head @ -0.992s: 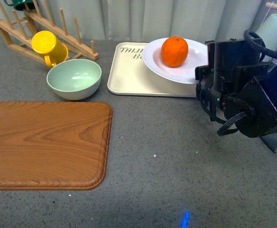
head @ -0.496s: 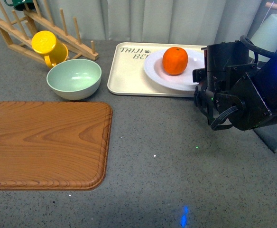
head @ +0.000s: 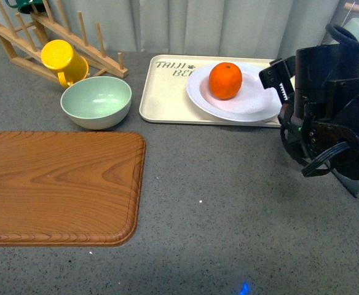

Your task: Place orange and plate with both arms

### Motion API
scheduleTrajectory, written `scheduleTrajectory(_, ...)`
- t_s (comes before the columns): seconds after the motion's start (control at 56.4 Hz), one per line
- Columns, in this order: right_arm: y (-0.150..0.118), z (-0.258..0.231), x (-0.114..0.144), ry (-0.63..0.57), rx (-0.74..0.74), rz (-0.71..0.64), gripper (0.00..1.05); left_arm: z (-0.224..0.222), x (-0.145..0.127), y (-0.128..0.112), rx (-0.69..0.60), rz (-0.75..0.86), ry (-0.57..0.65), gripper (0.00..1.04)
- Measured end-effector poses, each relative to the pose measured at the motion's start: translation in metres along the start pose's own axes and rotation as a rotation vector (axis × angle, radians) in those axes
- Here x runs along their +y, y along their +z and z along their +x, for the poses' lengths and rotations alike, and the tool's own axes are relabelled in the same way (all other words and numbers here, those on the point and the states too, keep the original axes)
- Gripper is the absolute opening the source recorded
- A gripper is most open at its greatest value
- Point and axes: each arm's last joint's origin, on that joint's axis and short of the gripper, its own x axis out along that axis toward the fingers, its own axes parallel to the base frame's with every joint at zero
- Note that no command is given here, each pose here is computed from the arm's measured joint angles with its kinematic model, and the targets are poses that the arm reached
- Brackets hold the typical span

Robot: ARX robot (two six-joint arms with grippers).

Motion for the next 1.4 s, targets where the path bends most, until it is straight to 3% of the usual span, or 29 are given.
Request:
scheduleTrajectory(0.124,0.014,-0.030,0.012,0.030,-0.168,-0.323,0.96,0.000,0.000,0.000,0.000,0.000,0.000,0.98)
scheduleTrajectory(0.283,0.030,-0.071,0.018,0.087,-0.232,-0.718,0.96,0.000,0.000,0.000,0.000,0.000,0.000,0.98)
scheduleTrajectory(0.372,0.040,-0.094,0.014,0.107,-0.241,-0.877,0.96,0.000,0.000,0.000,0.000,0.000,0.000,0.98)
scheduleTrajectory(0.496,0.061,-0.127,0.005,0.093,-0.229,-0.992,0.96,0.000,0.000,0.000,0.000,0.000,0.000,0.98)
scheduleTrajectory(0.673,0.083,-0.179,-0.014,0.053,-0.227,-1.096,0.96,0.000,0.000,0.000,0.000,0.000,0.000,0.98)
scheduleTrajectory(0.904,0.083,-0.243,-0.049,0.027,-0.142,-1.169,0.96,0.000,0.000,0.000,0.000,0.000,0.000,0.98)
scheduleTrajectory(1.222,0.087,-0.296,-0.060,0.136,-0.207,-1.183,0.95,0.000,0.000,0.000,0.000,0.000,0.000,0.98)
scheduleTrajectory(1.258,0.088,-0.299,-0.060,0.198,-0.241,-1.145,0.91,0.000,0.000,0.000,0.000,0.000,0.000,0.98)
scheduleTrajectory(1.311,0.098,-0.307,-0.054,0.331,-0.343,-1.036,0.75,0.000,0.000,0.000,0.000,0.000,0.000,0.98)
scheduleTrajectory(1.4,0.103,-0.310,-0.056,0.343,-0.359,-1.012,0.60,0.000,0.000,0.000,0.000,0.000,0.000,0.98)
